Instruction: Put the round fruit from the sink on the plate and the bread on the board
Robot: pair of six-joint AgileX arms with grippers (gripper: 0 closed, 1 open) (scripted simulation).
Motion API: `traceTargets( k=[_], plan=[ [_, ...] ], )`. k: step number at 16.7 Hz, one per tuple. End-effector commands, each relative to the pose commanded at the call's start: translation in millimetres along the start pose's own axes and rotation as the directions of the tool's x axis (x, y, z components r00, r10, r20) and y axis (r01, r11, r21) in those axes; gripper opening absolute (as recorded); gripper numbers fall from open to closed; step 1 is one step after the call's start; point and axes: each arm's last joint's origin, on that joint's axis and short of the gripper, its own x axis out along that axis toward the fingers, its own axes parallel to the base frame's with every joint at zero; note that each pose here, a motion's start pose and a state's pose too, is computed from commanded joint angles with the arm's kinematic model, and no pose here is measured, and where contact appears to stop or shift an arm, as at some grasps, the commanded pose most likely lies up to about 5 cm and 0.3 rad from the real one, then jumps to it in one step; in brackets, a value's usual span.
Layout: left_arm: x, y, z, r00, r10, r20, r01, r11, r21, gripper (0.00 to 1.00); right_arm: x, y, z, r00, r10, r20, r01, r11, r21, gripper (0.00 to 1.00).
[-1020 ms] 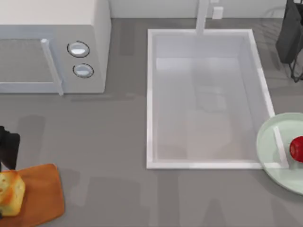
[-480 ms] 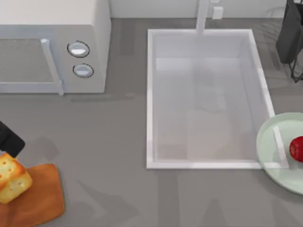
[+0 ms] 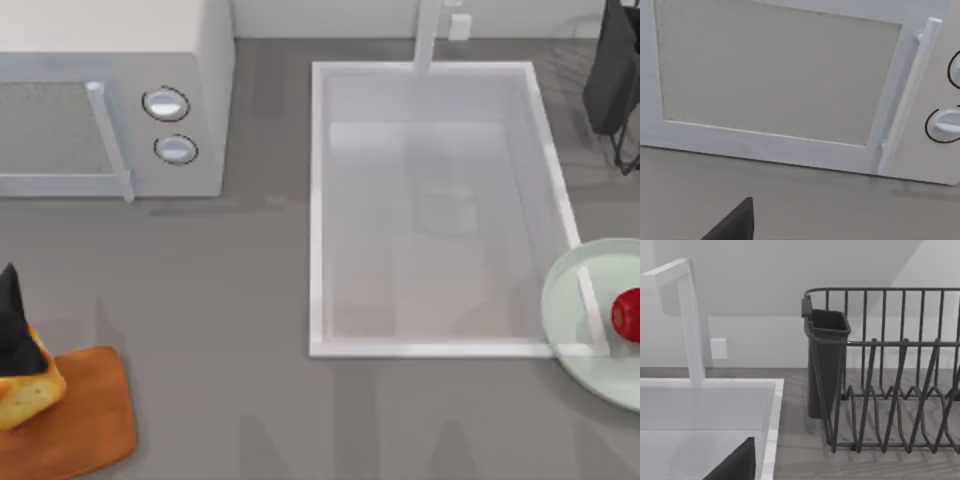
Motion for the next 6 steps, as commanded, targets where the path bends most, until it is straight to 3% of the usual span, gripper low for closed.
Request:
traceTargets(
  k=[3,6],
  plan=[
    [-3.1,0.7,-2.9,0.989,-0.015,0.144,-0.002,0.993,0.115,1.00,0.0,0.0,0.0,1.000,0.000,0.000,0.000,1.000,0.000,1.00],
    [-3.7,0.9,-3.3,0.984,-0.018,0.175,-0.006,0.990,0.138,1.00,0.0,0.0,0.0,1.000,0.000,0.000,0.000,1.000,0.000,1.00]
  ],
)
